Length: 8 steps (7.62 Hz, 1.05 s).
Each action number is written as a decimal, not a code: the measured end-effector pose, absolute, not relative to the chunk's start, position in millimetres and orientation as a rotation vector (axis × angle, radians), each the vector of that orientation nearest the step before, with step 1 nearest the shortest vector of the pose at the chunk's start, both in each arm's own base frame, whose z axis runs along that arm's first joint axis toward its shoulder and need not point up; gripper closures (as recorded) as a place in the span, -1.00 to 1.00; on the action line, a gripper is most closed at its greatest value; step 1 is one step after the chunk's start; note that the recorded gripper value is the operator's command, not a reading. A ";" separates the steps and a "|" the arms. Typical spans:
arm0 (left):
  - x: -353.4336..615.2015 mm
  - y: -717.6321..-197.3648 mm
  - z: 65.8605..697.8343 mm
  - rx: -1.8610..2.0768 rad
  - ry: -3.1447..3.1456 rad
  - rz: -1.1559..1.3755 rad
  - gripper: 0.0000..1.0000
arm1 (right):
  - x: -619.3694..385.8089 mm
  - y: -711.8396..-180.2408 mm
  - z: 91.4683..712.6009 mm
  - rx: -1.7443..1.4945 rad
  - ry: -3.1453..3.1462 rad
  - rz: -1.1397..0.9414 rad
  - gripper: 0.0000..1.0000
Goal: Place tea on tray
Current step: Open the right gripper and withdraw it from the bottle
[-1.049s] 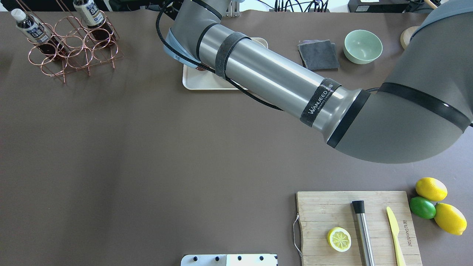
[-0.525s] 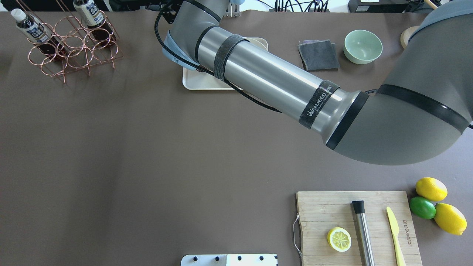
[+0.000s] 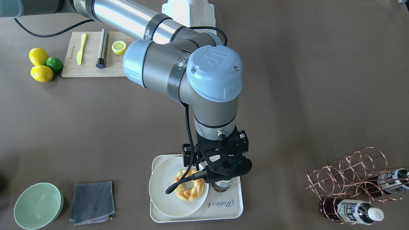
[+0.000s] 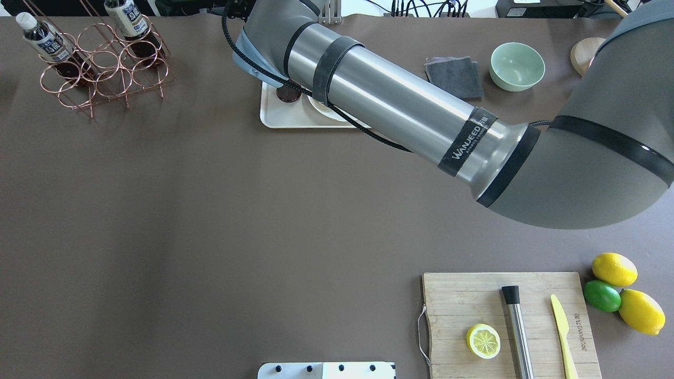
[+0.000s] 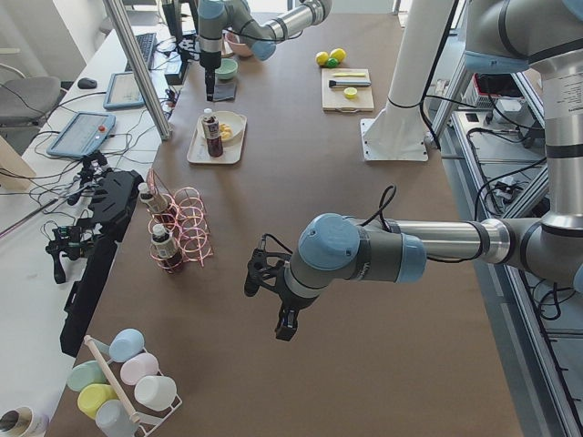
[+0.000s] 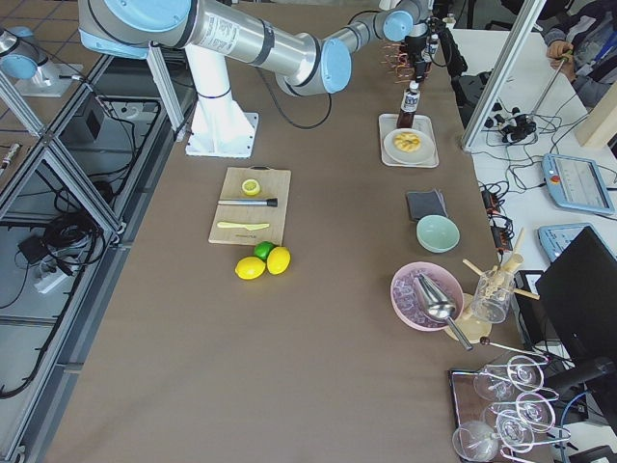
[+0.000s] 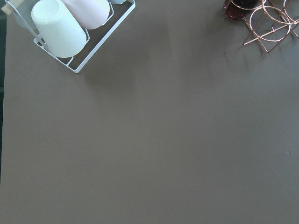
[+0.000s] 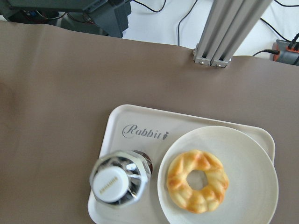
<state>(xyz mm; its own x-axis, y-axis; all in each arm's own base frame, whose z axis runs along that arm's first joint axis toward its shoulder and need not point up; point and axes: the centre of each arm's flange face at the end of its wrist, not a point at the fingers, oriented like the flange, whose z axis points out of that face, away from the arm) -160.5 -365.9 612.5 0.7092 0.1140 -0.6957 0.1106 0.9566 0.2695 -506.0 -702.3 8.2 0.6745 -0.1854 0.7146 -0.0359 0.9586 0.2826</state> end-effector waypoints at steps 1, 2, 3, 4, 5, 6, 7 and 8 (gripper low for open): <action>-160.8 -365.7 614.4 0.300 0.785 0.000 -0.94 | -469.3 -695.4 28.0 0.270 -0.836 -0.101 -1.00; -160.9 -365.1 615.6 0.300 0.784 0.002 -0.94 | -439.3 -682.3 50.7 0.254 -0.833 -0.117 -1.00; -160.6 -363.9 615.9 0.305 0.781 0.016 -0.94 | -408.9 -663.4 80.7 0.250 -0.829 -0.123 -1.00; -160.3 -362.3 615.9 0.310 0.779 0.029 -0.94 | -375.6 -641.7 123.6 0.258 -0.822 -0.135 -1.00; -160.1 -361.5 614.2 0.317 0.776 0.038 -0.94 | -330.8 -614.3 179.6 0.272 -0.807 -0.164 -1.00; -160.0 -361.2 610.3 0.325 0.773 0.044 -0.94 | -276.2 -590.6 235.9 0.263 -0.797 -0.189 -1.00; -159.6 -361.7 607.5 0.330 0.770 0.048 -0.94 | -211.7 -570.3 296.8 0.244 -0.789 -0.218 -1.00; -158.4 -362.4 605.8 0.332 0.768 0.054 -0.94 | -142.4 -552.5 354.7 0.229 -0.777 -0.229 -1.00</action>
